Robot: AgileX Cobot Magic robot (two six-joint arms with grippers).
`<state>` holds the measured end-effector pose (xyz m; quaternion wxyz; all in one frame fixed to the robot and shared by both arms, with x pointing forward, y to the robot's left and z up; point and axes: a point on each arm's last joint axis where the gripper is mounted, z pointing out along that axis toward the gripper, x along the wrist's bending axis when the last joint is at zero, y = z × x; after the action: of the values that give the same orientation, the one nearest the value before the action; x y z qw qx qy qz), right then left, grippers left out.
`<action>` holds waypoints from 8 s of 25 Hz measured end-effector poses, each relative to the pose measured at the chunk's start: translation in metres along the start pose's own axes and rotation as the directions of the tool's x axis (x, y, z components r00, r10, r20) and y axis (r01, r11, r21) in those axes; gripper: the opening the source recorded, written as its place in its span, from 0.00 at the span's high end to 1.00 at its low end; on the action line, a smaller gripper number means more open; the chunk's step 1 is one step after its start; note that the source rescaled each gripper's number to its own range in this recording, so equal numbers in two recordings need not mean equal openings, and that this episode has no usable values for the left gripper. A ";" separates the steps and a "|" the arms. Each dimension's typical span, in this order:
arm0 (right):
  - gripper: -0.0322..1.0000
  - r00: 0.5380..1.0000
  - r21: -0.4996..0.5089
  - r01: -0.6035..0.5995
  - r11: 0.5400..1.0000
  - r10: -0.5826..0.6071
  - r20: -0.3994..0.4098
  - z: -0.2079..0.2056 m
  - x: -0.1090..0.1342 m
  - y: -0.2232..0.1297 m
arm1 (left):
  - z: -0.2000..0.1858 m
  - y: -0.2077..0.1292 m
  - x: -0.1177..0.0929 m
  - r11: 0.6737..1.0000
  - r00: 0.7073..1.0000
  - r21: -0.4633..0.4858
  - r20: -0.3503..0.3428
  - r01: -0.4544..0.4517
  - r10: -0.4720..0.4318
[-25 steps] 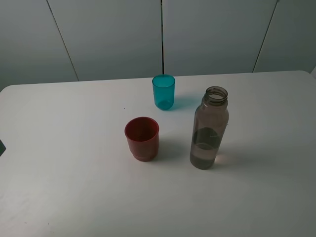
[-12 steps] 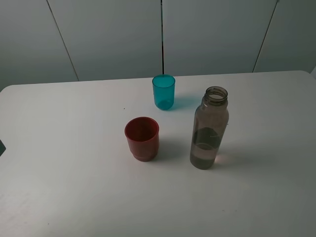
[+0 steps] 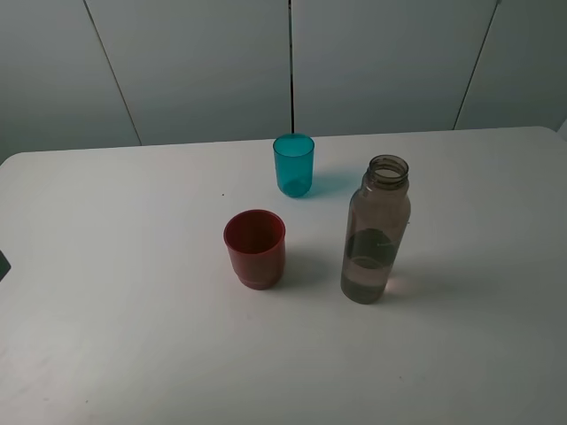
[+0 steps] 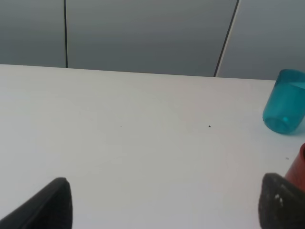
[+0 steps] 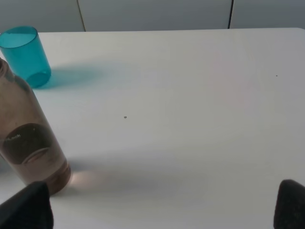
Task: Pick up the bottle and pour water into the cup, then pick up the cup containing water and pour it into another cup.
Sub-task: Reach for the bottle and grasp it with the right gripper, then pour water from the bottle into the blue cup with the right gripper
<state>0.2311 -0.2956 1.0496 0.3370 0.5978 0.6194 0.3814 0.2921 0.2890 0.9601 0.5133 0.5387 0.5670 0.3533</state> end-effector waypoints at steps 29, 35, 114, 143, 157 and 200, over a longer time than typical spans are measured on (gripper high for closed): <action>0.00 0.977 -0.272 -0.001 0.962 -0.057 -0.207 0.017 0.019 0.056 | 0.000 0.000 0.000 1.000 1.000 0.000 0.000 0.000 0.000; 0.00 0.921 -0.128 0.134 0.983 -0.172 -0.351 0.084 0.032 0.080 | 0.000 0.000 0.000 1.000 1.000 0.000 0.000 0.001 -0.001; 0.00 0.837 -0.143 0.138 0.980 -0.192 -0.513 0.265 0.105 -0.058 | 0.000 0.000 0.000 1.000 1.000 0.000 0.000 0.001 -0.001; 0.97 0.888 -0.176 0.095 0.980 -0.163 -0.430 0.274 0.104 -0.040 | 0.000 0.000 0.000 1.000 1.000 -0.002 0.000 0.001 -0.001; 0.97 0.826 -0.015 0.470 0.883 -0.446 -0.346 0.311 0.122 0.051 | 0.000 0.000 0.000 1.000 1.000 -0.002 0.000 0.006 -0.006; 0.97 0.230 -0.096 0.965 0.245 -0.963 -0.139 0.450 0.115 0.084 | 0.000 0.000 0.000 1.000 1.000 -0.002 0.000 0.002 -0.002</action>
<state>0.6587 -0.1502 0.9107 0.4433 0.0575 0.8836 0.1396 0.2921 0.2890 0.9603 0.5140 0.5377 0.5673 0.3534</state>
